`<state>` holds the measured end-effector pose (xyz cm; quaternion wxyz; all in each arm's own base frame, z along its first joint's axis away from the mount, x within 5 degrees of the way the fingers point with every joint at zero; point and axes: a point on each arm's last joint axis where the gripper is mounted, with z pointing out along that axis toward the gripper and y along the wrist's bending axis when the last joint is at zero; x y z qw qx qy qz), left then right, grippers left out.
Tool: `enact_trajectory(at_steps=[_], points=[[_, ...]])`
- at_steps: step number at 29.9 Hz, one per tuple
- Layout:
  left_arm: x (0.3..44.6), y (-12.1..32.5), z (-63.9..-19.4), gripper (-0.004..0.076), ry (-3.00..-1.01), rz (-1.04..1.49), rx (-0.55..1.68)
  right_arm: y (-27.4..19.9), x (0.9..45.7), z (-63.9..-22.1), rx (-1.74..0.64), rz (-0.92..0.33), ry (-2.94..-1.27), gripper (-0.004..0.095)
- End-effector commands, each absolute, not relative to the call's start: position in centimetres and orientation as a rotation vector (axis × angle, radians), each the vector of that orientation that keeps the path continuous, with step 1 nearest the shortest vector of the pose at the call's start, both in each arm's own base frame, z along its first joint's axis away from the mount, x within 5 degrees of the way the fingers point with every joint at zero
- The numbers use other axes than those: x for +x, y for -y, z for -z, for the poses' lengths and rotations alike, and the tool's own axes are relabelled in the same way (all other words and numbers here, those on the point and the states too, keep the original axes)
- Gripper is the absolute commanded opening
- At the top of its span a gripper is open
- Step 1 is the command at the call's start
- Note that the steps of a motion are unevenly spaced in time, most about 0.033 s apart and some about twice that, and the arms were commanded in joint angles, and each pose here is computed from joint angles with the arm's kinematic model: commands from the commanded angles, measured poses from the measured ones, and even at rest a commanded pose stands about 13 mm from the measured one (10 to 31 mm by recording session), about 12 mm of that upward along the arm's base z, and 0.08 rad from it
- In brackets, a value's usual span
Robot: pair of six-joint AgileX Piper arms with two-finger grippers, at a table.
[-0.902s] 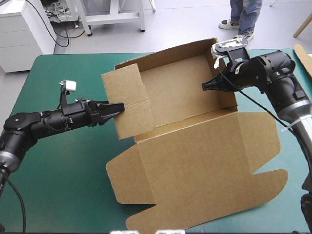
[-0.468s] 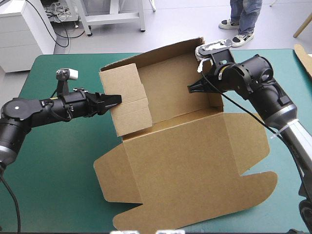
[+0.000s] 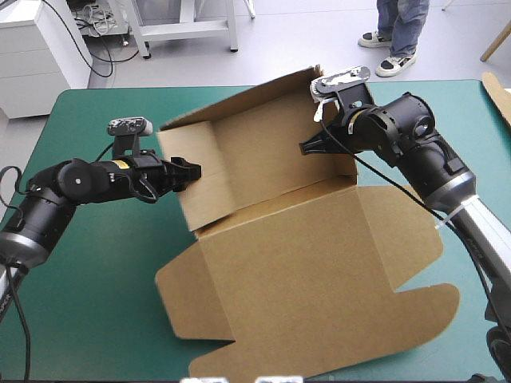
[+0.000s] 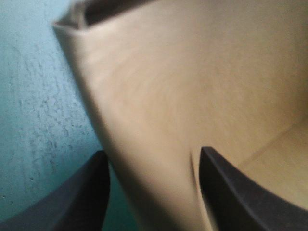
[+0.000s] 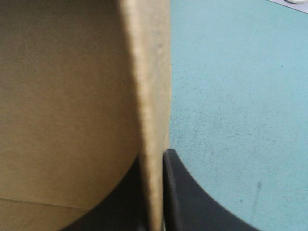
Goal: Fold the box
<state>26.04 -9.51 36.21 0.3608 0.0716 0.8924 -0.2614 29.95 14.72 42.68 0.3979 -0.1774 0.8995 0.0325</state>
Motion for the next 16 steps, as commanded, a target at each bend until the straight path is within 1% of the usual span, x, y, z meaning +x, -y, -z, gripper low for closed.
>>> enact_trajectory(at_steps=[1,4,6,7,9,10,16], points=[[26.8,10.5,-37.6,0.0357,-2.188,0.714,0.140,-15.5,28.3,-46.0,-0.431,-0.231,-2.113,-0.0018],[27.3,10.9,-37.0,0.0351,-2.199,0.714,0.146,-15.5,28.2,-45.9,-0.439,-0.230,-2.120,-0.0018],[27.6,10.9,-36.7,0.0302,-2.206,0.692,0.152,-15.5,28.3,-45.9,-0.441,-0.221,-2.118,-0.0018],[27.7,10.9,-36.7,0.0239,-2.204,0.691,0.149,-15.4,28.3,-45.9,-0.442,-0.209,-2.122,-0.0018],[27.8,11.0,-36.7,0.0058,-2.190,0.680,0.150,-15.4,28.4,-45.7,-0.439,-0.203,-2.130,-0.0018],[27.8,11.0,-36.8,-0.0006,-2.180,0.670,0.157,-15.4,28.4,-45.6,-0.429,-0.201,-2.143,-0.0018],[28.0,11.9,-37.4,-0.0008,-2.197,0.576,0.236,-15.6,29.6,-43.5,-0.396,-0.140,-2.256,-0.0020]])
